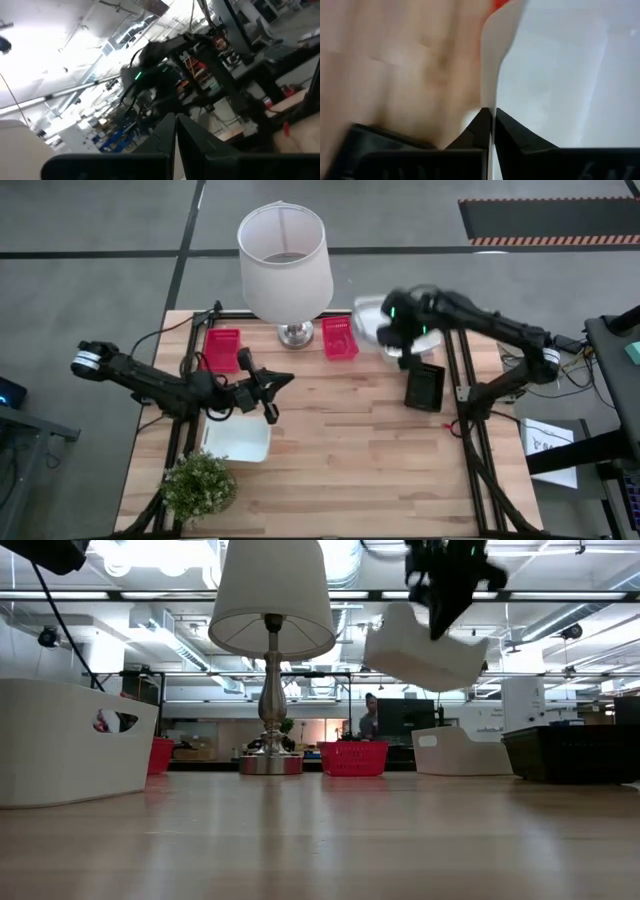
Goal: Stack baskets by color
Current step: Stack the bottom right and white bin on top of the top white bin
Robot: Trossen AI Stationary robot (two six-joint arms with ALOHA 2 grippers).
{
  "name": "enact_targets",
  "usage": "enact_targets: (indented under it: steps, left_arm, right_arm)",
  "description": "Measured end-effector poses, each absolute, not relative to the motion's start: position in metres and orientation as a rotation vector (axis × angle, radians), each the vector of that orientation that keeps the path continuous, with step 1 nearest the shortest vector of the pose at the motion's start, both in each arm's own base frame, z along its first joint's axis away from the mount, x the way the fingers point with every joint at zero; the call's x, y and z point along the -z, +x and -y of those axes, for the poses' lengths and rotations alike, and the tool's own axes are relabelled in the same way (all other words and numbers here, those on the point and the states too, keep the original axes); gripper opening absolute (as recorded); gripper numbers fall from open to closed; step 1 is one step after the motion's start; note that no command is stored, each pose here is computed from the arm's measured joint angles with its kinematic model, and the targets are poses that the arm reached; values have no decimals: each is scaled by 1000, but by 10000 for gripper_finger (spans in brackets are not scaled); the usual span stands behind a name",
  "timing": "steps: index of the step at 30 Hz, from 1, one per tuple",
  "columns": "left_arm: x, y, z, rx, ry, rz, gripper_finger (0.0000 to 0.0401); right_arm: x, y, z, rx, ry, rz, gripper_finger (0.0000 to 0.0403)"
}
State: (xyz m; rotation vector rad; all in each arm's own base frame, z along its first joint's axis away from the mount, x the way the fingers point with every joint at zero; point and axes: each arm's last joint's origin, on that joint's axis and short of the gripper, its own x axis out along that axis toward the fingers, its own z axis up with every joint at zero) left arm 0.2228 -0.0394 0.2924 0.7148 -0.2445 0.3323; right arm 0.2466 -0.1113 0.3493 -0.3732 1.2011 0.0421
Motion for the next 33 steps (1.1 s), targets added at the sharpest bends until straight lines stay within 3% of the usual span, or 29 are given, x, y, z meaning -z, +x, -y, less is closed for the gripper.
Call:
enact_targets:
  steps: [7, 13, 26, 33]
  left_arm:
    - [-287, 215, 37, -376, 905, 206, 1]
    - [-305, 210, 36, -434, 933, 278, 1]
    - [-301, 205, 35, -433, 946, 270, 1]
    - [-301, 205, 35, -435, 962, 266, 1]
  right_arm:
    - [-327, 221, 172, -20, -283, -1340, 8]
    - [-317, 206, 168, -133, -302, -1410, 8]
    - [-283, 191, 160, -119, -335, -1541, 8]
    - [-270, 195, 164, -145, -403, -1514, 8]
